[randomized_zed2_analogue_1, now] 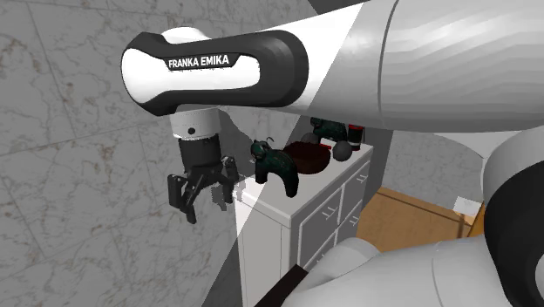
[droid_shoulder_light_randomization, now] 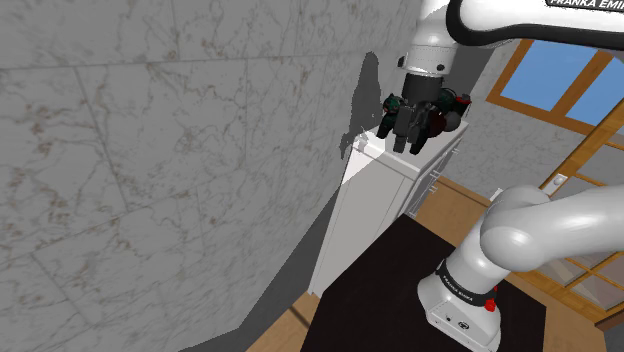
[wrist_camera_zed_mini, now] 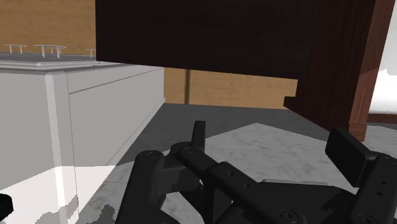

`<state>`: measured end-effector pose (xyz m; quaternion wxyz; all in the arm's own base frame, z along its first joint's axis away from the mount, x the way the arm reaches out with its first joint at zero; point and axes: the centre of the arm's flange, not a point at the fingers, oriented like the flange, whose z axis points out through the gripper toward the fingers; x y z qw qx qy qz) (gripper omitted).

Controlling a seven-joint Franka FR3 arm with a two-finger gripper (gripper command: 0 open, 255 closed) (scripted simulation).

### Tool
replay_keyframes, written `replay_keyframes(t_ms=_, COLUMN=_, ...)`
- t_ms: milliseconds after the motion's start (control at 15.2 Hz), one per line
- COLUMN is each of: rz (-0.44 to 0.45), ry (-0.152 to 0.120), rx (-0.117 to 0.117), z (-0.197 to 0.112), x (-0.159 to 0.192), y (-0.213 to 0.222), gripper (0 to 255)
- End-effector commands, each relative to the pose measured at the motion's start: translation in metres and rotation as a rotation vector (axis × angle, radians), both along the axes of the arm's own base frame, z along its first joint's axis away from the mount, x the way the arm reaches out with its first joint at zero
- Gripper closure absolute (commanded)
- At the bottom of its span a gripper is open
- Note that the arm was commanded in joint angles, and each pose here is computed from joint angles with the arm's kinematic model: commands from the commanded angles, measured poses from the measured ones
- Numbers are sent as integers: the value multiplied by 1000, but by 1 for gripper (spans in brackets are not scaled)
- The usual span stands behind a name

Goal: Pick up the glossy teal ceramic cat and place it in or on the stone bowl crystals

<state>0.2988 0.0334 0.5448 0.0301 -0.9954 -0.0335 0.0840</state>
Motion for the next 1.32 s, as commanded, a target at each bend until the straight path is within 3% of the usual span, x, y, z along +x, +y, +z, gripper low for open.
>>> replay_keyframes(t_ms=0, rz=0, ry=0, rx=0, z=0, x=0, y=0, gripper=0)
replay_keyframes(t_ms=1254, rz=-69, ry=-58, rx=-177, z=-5, x=67, y=-213, gripper=0)
